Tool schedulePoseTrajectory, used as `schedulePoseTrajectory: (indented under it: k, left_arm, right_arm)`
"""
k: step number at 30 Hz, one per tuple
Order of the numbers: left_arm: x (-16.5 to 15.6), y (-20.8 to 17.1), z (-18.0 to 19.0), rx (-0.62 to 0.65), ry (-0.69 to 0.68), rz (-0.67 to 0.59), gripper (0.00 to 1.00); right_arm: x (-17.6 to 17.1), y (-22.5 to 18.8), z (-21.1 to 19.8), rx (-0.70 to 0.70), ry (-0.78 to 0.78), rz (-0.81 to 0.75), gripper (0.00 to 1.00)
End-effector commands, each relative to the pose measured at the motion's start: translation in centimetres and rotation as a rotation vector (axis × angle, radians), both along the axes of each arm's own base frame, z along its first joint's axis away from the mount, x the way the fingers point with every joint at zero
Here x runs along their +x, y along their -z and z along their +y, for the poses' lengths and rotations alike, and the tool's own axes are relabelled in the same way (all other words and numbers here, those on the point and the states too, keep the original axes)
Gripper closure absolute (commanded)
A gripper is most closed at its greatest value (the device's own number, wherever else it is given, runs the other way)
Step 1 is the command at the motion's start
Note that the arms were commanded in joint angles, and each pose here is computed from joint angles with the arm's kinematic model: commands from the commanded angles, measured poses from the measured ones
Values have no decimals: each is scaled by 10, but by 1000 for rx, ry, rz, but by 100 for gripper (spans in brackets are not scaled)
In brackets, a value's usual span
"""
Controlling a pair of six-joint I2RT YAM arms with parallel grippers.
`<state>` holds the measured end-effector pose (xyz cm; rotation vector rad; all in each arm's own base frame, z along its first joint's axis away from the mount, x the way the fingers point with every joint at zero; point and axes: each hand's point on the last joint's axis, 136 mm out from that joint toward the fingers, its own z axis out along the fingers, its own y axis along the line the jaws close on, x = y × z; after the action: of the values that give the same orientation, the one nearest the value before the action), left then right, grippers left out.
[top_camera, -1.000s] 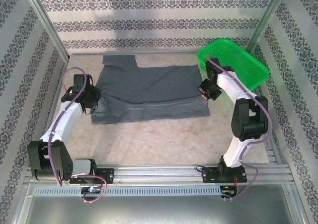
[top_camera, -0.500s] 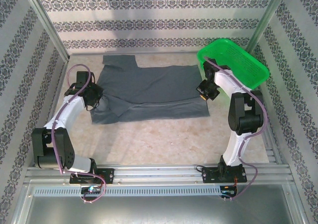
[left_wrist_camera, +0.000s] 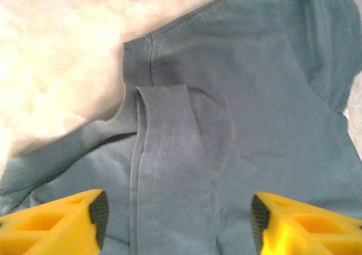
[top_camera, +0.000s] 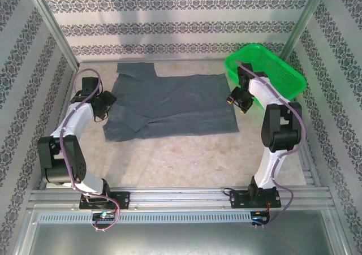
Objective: Fold and stack the t-shirts
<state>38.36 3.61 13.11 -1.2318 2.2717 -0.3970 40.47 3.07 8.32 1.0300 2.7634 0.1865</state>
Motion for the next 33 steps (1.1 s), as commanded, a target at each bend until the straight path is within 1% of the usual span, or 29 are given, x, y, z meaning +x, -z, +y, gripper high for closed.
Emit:
schedulePoseTrajectory:
  k: [1, 3, 5, 7, 12, 15, 17, 20, 23, 26, 27, 29, 30, 32, 33]
  left_arm:
    - [-57, 15, 2, 11, -3, 110, 41]
    - [-87, 32, -1, -29, -41, 157, 47]
    - [-109, 47, -2, -59, -73, 195, 50]
    - [-119, 60, -3, -87, -93, 216, 52]
    - [-114, 80, -2, -137, -125, 216, 50]
    - [-114, 96, 1, -136, -129, 268, 50]
    - [-109, 103, 2, -135, -122, 279, 51]
    - [-98, 106, 6, -128, -127, 254, 59]
    - [-87, 107, 7, -132, -125, 240, 70]
    - [-83, 109, 10, -125, -126, 246, 79]
    - [-81, 109, 11, -119, -125, 243, 85]
    - [-80, 109, 13, -110, -125, 244, 95]
    - [-79, 108, 14, -101, -126, 245, 99]
    - [-80, 106, 18, -76, -129, 255, 100]
    - [-82, 103, 22, -58, -131, 260, 100]
  right_arm:
    - [-27, -13, 2, -10, -95, -33, 42]
    - [-49, -5, 6, 14, -117, -28, 42]
    - [-68, 2, 7, 29, -120, -25, 41]
    - [-82, 10, 7, 40, -116, -17, 40]
    - [-94, 31, 10, 84, -101, 26, 40]
    - [-95, 42, 10, 92, -87, 48, 40]
    - [-95, 50, 9, 96, -76, 63, 40]
    - [-94, 59, 9, 97, -67, 87, 43]
    - [-93, 66, 6, 80, -54, 117, 47]
    - [-88, 69, 6, 79, -43, 127, 54]
    - [-86, 70, 6, 78, -40, 130, 58]
    - [-82, 72, 5, 70, -37, 138, 71]
    - [-80, 72, 4, 63, -36, 139, 80]
    - [-78, 69, 2, 45, -34, 136, 97]
    - [-77, 67, 2, 35, -36, 133, 100]
